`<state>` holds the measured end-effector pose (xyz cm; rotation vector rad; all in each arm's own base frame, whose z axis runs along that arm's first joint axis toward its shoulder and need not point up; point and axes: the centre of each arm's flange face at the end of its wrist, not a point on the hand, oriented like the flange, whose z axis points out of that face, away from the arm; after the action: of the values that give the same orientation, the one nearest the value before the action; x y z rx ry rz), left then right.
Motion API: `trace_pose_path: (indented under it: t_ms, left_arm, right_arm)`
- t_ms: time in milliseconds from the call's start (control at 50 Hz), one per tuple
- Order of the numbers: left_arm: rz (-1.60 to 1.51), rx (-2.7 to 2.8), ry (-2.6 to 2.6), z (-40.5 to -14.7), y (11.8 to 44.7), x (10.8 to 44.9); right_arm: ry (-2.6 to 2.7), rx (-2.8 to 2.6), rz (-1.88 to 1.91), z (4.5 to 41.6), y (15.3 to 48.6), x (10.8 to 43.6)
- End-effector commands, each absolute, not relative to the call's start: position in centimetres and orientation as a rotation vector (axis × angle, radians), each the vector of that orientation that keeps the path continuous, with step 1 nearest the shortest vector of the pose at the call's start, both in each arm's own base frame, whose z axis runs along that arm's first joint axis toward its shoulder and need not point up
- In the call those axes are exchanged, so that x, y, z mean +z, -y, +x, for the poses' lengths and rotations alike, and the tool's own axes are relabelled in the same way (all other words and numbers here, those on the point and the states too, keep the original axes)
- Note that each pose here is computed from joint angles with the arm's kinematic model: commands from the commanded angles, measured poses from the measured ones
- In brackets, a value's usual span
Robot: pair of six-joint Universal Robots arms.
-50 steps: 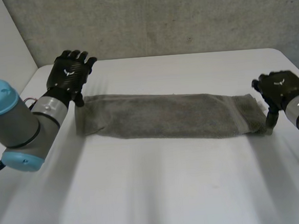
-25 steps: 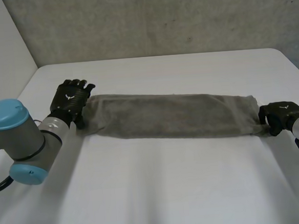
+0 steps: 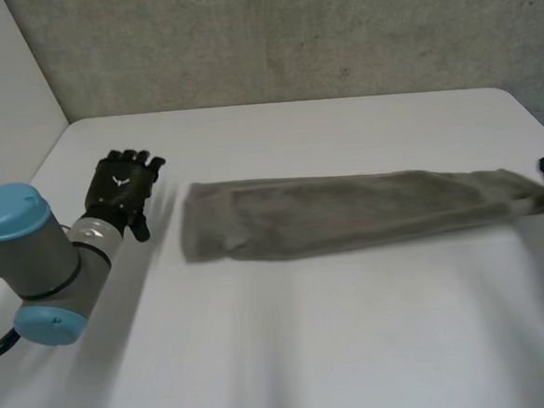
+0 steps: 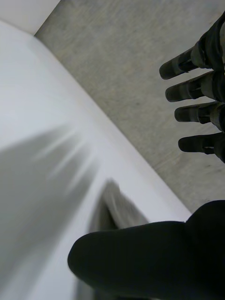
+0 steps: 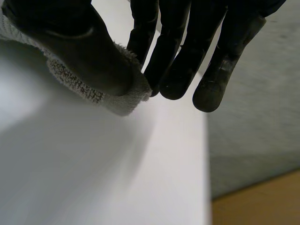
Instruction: Fold the towel.
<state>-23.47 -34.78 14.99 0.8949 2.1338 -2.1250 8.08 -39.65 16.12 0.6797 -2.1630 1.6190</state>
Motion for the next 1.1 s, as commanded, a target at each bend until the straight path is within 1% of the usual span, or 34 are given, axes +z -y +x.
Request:
trace_pose_path:
  t_ms: [20, 40, 60, 80, 100, 140, 160, 200, 220, 240, 260, 280, 320, 340, 380, 400, 440, 460, 480, 500, 600, 660, 720, 760, 780, 800, 820, 880, 940, 980, 1000, 1040, 1060, 1100]
  left_arm:
    - [0.872, -2.226, -2.03, -23.3, 33.6, 19.2]
    - [0.859, -2.257, -2.001, -23.2, 33.5, 20.3]
    - [0.846, -2.293, -1.968, -23.3, 33.3, 21.4]
    - [0.846, -2.293, -1.968, -23.3, 33.3, 21.4]
    - [0.832, -2.324, -1.942, -23.3, 33.3, 22.4]
    - [0.816, -2.352, -1.927, -23.3, 33.3, 23.1]
    - [0.8, -2.38, -1.916, -23.3, 33.4, 23.7]
    - [0.784, -2.404, -1.914, -23.5, 33.4, 24.2]
    - [0.772, -2.422, -1.923, -23.7, 33.4, 24.4]
    - [0.771, -2.422, -1.923, -23.7, 33.4, 24.4]
    - [0.765, -2.438, -1.934, -23.9, 33.4, 24.5]
    - [0.765, -2.438, -1.934, -23.9, 33.4, 24.5]
    - [0.76, -2.451, -1.971, -24.3, 33.1, 24.2]
    - [0.76, -2.451, -1.971, -24.3, 33.1, 24.2]
    - [0.779, -2.445, -1.991, -24.8, 32.8, 23.8]
    - [0.779, -2.445, -1.991, -24.8, 32.7, 23.8]
    - [0.79, -2.436, -2.003, -24.9, 32.5, 23.4]
    - [0.79, -2.436, -2.003, -24.9, 32.5, 23.4]
    - [0.794, -2.431, -2.011, -25.0, 32.5, 23.2]
    - [0.794, -2.431, -2.011, -25.0, 32.5, 23.2]
    - [0.806, -2.4, -2.055, -25.2, 32.4, 22.0]
    - [0.817, -2.401, -2.057, -25.4, 32.2, 21.9]
    - [0.841, -2.414, -2.055, -26.0, 31.8, 22.0]
    - [0.859, -2.448, -2.04, -26.8, 31.4, 22.5]
    - [0.859, -2.448, -2.04, -26.8, 31.4, 22.5]
    - [0.874, -2.466, -2.032, -27.3, 31.1, 22.7]
    - [0.874, -2.466, -2.032, -27.3, 31.1, 22.7]
    - [0.954, -2.524, -2.012, -29.6, 29.5, 23.2]
    - [0.99, -2.534, -2.017, -30.5, 28.8, 23.1]
    - [1.06, -2.522, -2.054, -32.1, 27.8, 21.7]
    - [1.061, -2.522, -2.054, -32.1, 27.8, 21.7]
    - [1.138, -2.487, -2.097, -33.7, 27.1, 19.8]
    - [1.139, -2.487, -2.097, -33.8, 27.1, 19.7]
    - [1.2, -2.42, -2.159, -34.9, 26.8, 17.1]
  right_arm:
    - [1.944, 1.637, 0.706, 6.6, 41.8, 20.2]
    - [1.902, 1.699, 0.749, 8.6, 41.8, 21.5]
    - [1.902, 1.699, 0.749, 8.6, 41.8, 21.5]
    - [1.849, 1.766, 0.805, 11.0, 41.4, 22.9]
    - [1.849, 1.767, 0.806, 11.0, 41.4, 22.9]
    - [1.763, 1.884, 0.922, 16.0, 40.0, 24.8]
    - [1.763, 1.885, 0.923, 16.0, 40.0, 24.8]
    - [1.67, 2.025, 1.108, 23.3, 37.0, 25.8]
    - [1.669, 2.026, 1.109, 23.3, 37.0, 25.8]
    - [1.622, 2.082, 1.209, 26.7, 35.2, 25.6]
    - [1.576, 2.111, 1.318, 29.8, 33.3, 24.6]
    - [1.576, 2.112, 1.319, 29.9, 33.3, 24.6]
    - [1.466, 2.141, 1.532, 35.3, 29.5, 21.5]
    - [1.465, 2.141, 1.533, 35.3, 29.5, 21.5]
    - [1.353, 2.154, 1.686, 39.0, 26.1, 18.6]
    - [1.352, 2.154, 1.687, 39.0, 26.1, 18.6]
    - [1.262, 2.164, 1.777, 41.5, 24.0, 15.9]
    - [1.261, 2.164, 1.777, 41.5, 24.0, 15.9]
    - [1.242, 2.156, 1.81, 42.2, 23.5, 14.6]
    - [1.241, 2.156, 1.81, 42.2, 23.4, 14.6]
    - [1.266, 2.082, 1.894, 42.6, 22.6, 11.2]
    - [1.272, 2.084, 1.901, 42.5, 22.3, 11.3]
    - [1.299, 2.098, 1.859, 41.5, 22.6, 12.9]
    - [1.338, 2.18, 1.769, 40.1, 22.5, 16.8]
    - [1.339, 2.181, 1.768, 40.1, 22.5, 16.9]
    - [1.404, 2.233, 1.702, 39.0, 22.6, 18.8]
    - [1.404, 2.233, 1.701, 39.0, 22.6, 18.8]
    - [1.725, 2.354, 1.426, 34.5, 24.2, 22.3]
    - [1.871, 2.364, 1.324, 32.8, 24.9, 22.5]
    - [2.166, 2.323, 1.164, 29.7, 26.2, 21.6]
    - [2.167, 2.322, 1.163, 29.7, 26.2, 21.6]
    - [2.427, 2.216, 1.04, 27.0, 27.3, 19.9]
    - [2.428, 2.215, 1.04, 27.0, 27.3, 19.9]
    - [2.585, 2.106, 0.957, 24.8, 28.2, 18.4]
